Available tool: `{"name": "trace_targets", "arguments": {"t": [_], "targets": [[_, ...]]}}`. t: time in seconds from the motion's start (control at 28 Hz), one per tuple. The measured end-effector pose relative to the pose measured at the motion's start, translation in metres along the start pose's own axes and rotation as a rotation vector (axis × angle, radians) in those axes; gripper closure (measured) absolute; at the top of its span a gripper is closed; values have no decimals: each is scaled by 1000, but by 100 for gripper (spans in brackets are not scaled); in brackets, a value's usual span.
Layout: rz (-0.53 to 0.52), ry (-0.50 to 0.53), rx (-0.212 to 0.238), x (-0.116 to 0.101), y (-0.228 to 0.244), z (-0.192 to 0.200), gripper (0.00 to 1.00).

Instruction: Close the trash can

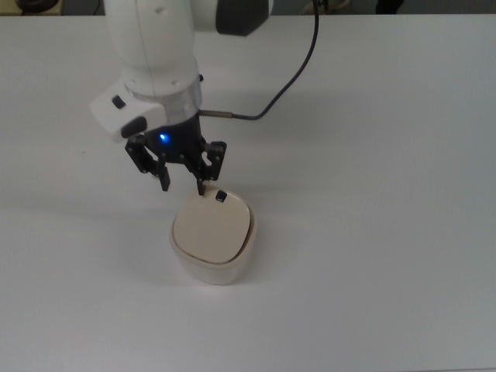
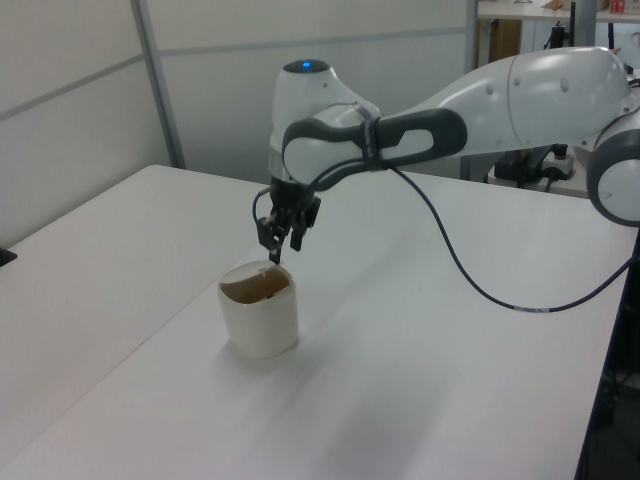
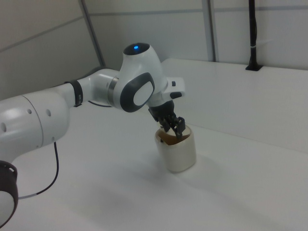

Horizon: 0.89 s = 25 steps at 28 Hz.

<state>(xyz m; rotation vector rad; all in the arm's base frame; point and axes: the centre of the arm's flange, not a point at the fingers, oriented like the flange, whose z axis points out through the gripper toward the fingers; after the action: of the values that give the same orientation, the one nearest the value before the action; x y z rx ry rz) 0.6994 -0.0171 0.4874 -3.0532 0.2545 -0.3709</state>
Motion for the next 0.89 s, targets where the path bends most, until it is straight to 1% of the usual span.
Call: {"name": "trace_targets", "arguments": {"t": [0.04,0.07,0.14,0.18,0.25,0.39,0.57,0.79,0.89], "targets": [[2,0,4,0,2,-6,38],[2,-4,7,-2,4,-15,31],[0,-12,8,-4,4,-26,26],[-1,-18,8,-6,4,-31,19],[-3,-34,7,-11,3,-43,11],[-7,-61,5,-18,2,-58,0],[-11,-97,2,-26,2,-72,0],[-17,-103,1,-30,1,-79,0],[-31,-104,-15,-30,-2,-78,0]]}}
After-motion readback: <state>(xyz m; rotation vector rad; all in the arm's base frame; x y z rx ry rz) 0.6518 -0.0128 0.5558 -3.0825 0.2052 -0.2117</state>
